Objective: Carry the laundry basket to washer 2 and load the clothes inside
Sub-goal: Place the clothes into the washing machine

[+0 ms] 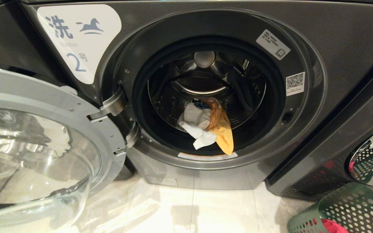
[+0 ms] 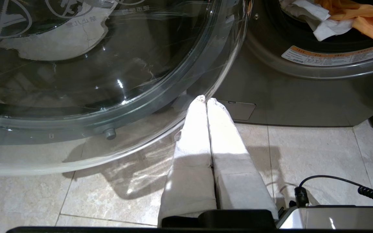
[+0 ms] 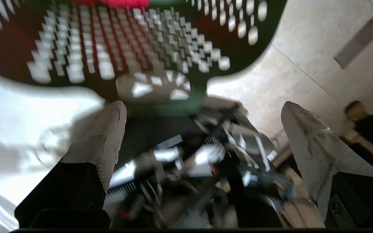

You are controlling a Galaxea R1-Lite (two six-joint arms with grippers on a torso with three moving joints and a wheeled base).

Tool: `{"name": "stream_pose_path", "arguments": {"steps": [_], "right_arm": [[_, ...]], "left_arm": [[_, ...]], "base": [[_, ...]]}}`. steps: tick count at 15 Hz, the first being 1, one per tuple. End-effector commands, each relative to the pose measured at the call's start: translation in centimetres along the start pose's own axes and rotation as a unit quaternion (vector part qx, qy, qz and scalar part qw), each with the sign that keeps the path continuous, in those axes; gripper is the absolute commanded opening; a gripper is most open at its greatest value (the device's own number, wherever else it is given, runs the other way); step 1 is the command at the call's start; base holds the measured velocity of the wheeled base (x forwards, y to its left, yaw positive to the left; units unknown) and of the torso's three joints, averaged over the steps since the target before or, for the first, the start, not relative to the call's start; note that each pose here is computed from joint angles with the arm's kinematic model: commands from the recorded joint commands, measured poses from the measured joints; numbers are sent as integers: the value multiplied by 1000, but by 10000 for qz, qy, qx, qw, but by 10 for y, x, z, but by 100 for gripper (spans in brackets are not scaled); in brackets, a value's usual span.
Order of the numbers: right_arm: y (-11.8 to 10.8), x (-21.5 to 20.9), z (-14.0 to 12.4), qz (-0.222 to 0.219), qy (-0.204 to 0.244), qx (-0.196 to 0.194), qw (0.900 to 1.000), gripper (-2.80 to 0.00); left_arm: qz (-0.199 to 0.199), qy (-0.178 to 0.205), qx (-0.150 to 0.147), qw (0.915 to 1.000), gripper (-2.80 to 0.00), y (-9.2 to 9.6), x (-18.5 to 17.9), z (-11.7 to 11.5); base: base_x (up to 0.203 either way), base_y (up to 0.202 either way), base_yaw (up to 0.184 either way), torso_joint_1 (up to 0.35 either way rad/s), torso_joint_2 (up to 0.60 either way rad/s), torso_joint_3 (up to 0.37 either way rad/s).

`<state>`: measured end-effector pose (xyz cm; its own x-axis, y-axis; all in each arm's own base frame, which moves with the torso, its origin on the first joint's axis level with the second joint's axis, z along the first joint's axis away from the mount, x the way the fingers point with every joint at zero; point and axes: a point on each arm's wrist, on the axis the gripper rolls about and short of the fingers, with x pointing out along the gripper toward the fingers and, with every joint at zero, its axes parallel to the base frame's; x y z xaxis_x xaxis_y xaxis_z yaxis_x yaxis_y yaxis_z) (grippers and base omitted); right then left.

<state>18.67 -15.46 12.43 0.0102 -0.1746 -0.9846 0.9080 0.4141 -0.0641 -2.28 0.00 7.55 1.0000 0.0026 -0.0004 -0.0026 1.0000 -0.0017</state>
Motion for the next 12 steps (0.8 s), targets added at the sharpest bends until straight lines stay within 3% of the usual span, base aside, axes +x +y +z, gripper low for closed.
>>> {"name": "stream_pose_path", "arguments": {"steps": [1,4,6,8,12], "right_arm": [[-1,42,38,-192,296,360,9987,0],[-5,91,81,-239,359,365,9984,0],[-5,126,91,-265,611,-138,9977,0],[-3,155,94,-165,755,-925,9927,0],[3,198,93,-48,859,-1280,9880,0]], "left_arm": [[3,-2,1,10000,-280,0,0,0],[3,-8,-7,10000,-280,0,0,0],[3,-2,1,10000,-280,0,0,0],[3,-9,-7,10000,-280,0,0,0],[3,-7,1,10000,-280,0,0,0]], "base": [[0,0,0,0,0,0],[0,0,0,0,0,0],[0,0,0,0,0,0],[0,0,0,0,0,0],[0,0,0,0,0,0]]}}
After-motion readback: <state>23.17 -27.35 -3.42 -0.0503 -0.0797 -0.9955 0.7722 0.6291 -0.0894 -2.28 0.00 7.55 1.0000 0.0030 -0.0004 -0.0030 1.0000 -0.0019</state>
